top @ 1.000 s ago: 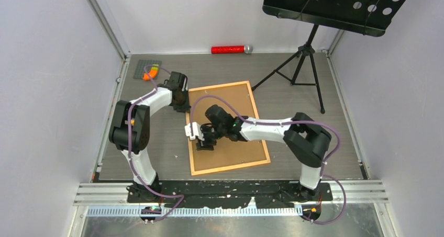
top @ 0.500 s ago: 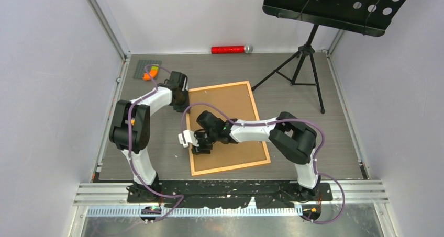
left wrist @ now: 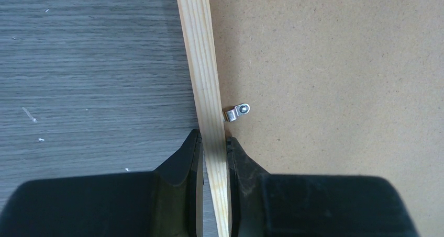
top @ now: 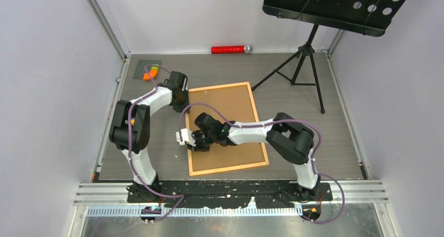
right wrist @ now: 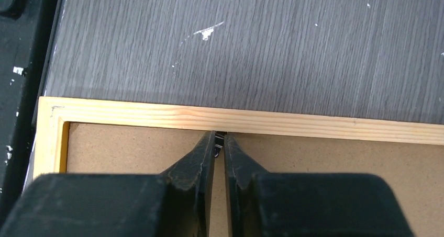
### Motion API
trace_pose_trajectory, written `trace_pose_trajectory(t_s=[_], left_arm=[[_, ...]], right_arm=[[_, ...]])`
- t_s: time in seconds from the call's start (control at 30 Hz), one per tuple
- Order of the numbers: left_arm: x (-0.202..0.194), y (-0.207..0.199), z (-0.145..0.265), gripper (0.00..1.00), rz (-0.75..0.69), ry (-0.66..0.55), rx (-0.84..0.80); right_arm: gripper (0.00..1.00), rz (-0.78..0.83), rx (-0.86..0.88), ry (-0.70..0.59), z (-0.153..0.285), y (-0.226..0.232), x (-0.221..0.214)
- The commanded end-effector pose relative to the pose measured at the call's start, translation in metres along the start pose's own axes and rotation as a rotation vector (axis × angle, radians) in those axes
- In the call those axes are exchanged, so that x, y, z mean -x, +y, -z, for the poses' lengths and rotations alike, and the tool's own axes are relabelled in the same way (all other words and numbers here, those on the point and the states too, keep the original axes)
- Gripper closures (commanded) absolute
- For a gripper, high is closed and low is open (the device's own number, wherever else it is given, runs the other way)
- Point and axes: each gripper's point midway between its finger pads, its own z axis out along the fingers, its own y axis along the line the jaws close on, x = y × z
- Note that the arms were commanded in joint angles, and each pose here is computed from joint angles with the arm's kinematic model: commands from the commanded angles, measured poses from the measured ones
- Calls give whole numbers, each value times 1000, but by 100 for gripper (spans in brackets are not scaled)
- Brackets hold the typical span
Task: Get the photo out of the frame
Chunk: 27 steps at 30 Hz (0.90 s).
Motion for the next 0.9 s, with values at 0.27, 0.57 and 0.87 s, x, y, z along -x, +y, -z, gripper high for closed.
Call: trace_pose_trajectory(t_s=[0.27,0.57,0.87], left_arm=[[-45,5,4,100,50,133,27],[-53,12,11,100,112,136,76],[-58,5,13,100,107,141,29]], right_arm=[[95,-273,-297,140,10,-22,-48],[95,-462,-505,203,27,-27,-74],[95,-463,-648,217,27,-47,-79]])
